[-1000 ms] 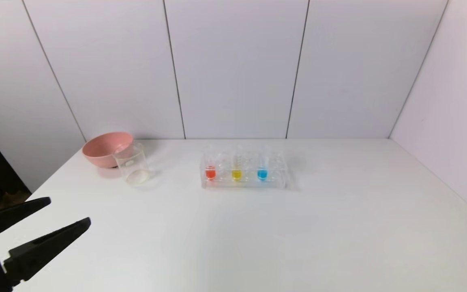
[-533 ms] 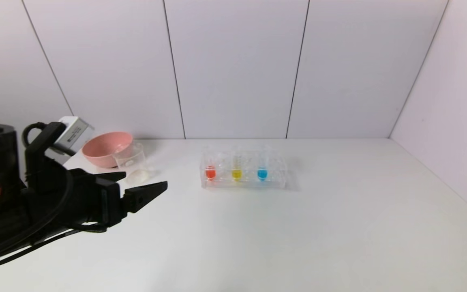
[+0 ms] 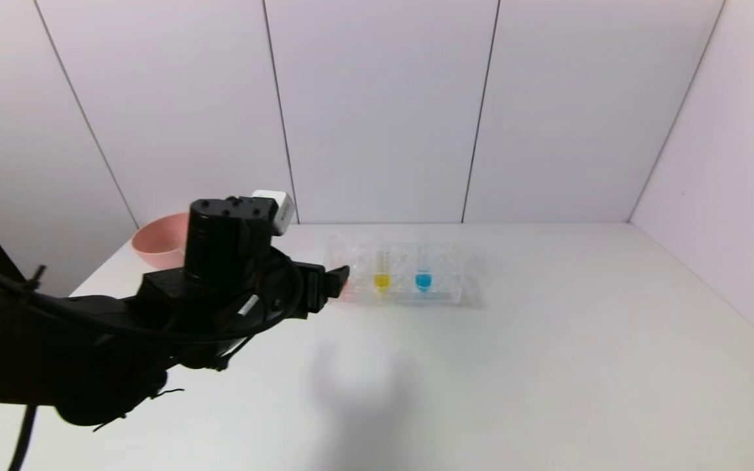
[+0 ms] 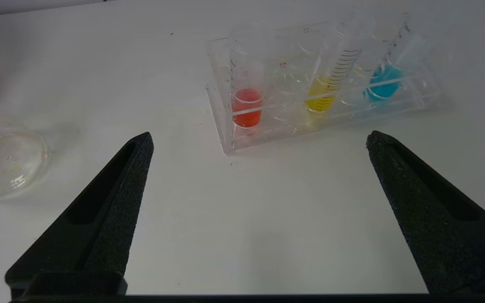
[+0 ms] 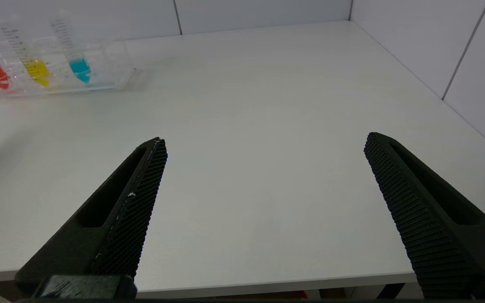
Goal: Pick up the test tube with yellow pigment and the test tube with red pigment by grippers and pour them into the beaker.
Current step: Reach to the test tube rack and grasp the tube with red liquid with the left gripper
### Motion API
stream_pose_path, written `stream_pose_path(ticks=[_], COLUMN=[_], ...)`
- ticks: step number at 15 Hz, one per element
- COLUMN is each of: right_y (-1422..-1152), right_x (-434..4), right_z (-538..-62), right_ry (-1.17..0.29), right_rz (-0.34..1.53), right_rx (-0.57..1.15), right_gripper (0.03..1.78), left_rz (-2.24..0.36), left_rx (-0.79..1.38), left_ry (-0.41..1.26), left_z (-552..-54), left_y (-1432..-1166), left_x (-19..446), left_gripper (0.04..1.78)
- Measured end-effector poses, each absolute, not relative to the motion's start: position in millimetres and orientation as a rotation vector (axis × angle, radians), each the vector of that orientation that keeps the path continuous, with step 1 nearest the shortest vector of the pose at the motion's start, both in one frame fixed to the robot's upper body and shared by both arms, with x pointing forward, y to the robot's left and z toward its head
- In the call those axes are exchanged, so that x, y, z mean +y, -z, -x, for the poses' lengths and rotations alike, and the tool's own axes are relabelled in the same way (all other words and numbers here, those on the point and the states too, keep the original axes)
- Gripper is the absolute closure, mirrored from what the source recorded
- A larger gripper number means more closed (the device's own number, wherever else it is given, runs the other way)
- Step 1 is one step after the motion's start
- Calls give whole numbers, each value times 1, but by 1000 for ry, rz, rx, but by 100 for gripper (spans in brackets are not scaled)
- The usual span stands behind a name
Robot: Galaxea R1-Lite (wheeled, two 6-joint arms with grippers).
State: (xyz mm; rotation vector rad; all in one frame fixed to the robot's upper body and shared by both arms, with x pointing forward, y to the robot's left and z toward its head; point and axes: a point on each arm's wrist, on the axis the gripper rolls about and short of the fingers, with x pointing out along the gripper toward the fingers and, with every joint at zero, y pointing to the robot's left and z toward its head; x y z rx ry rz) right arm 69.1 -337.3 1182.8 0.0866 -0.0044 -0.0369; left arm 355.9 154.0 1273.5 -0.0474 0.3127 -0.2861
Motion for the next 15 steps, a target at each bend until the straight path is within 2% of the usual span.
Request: stream_pose_path(ticks=[5, 15], right_y=[-1183, -1183], right_x=[-337, -337], right_z=[-69, -69], right_ry=[37, 37], right_rz=[-87, -87], right_rx=[-4, -4], right_gripper=[10, 10], left_rz=[54, 58], left_rx=[203, 160], left_ry=[87, 60], left_z=[-396, -432], left_y=[-1243, -1210], left_x=[121, 101], left_gripper=[6, 6])
